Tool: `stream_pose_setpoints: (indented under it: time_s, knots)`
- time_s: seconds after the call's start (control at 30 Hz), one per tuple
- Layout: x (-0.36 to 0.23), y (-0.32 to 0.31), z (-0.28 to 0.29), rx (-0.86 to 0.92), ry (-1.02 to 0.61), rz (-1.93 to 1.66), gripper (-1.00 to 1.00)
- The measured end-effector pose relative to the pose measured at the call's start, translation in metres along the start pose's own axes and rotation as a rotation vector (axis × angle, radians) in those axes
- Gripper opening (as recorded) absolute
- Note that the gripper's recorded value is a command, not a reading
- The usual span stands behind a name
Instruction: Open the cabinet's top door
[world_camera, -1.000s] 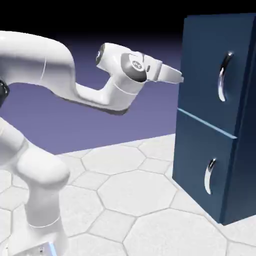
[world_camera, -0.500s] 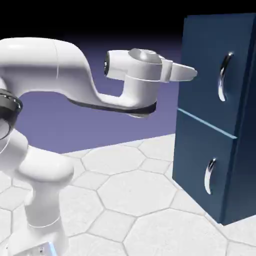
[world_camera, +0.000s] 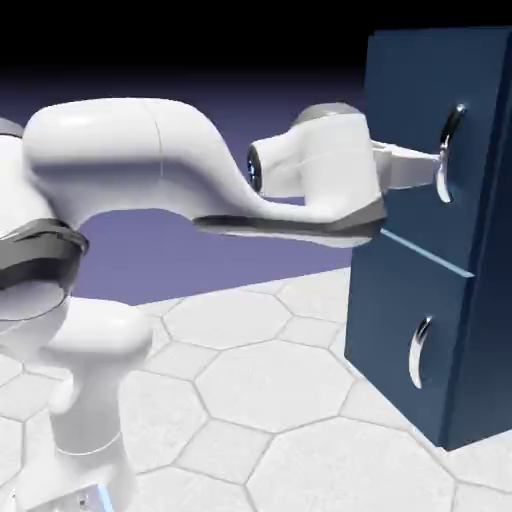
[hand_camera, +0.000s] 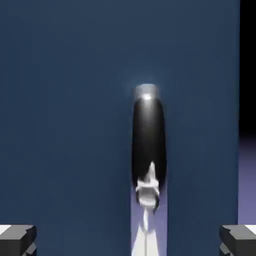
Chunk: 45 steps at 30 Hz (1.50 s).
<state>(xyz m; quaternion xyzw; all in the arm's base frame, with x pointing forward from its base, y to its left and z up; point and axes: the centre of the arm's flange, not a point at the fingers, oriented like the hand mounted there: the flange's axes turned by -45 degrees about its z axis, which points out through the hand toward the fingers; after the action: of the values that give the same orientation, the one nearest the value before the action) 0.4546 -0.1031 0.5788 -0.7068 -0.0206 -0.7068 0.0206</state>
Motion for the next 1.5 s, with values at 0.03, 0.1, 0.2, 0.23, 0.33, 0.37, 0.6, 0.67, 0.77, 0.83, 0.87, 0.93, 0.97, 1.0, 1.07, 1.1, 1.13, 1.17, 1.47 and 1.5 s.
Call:
stream_pose_setpoints:
  time_s: [0.03, 0.1, 0.2, 0.23, 0.33, 0.37, 0.6, 0.67, 0.77, 0.83, 0.87, 0.93, 0.97, 1.0, 1.07, 1.1, 1.13, 1.17, 1.47, 1.5]
  knots:
    - [0.000, 0.000, 0.000, 0.000, 0.000, 0.000, 0.00]
    - [0.000, 0.001, 0.018, 0.001, -0.001, 0.003, 0.00]
    - [0.000, 0.000, 0.044, 0.000, 0.000, 0.001, 0.00]
    - [0.000, 0.000, 0.050, 0.000, 0.000, 0.000, -1.00]
    - [0.000, -0.003, 0.045, -0.017, 0.000, 0.000, -1.00]
    - [0.000, -0.005, 0.040, -0.034, 0.000, -0.001, -1.00]
    - [0.000, -0.026, 0.007, -0.158, 0.000, -0.001, -1.00]
    - [0.000, -0.032, -0.001, -0.188, 0.000, -0.001, -1.00]
    - [0.000, -0.040, -0.010, -0.226, 0.000, -0.004, -1.00]
    - [0.000, -0.046, -0.018, -0.256, 0.000, -0.002, -1.00]
    - [0.000, -0.049, -0.021, -0.271, 0.000, -0.001, -1.00]
    - [0.000, -0.056, -0.028, -0.300, 0.000, -0.001, -1.00]
    - [0.000, -0.059, -0.031, -0.314, 0.000, -0.001, -1.00]
    - [0.000, -0.062, -0.034, -0.328, 0.000, -0.001, -1.00]
    - [0.000, -0.068, -0.040, -0.355, 0.000, -0.001, -1.00]
    - [0.000, -0.072, -0.043, -0.369, 0.000, -0.001, -1.00]
    - [0.000, -0.075, -0.046, -0.382, 0.000, -0.001, -1.00]
    - [0.000, -0.078, -0.048, -0.394, 0.000, -0.001, -1.00]
    - [0.000, -0.104, -0.068, -0.499, 0.000, -0.001, -1.00]
    - [0.000, -0.107, -0.070, -0.510, 0.000, -0.001, -1.00]
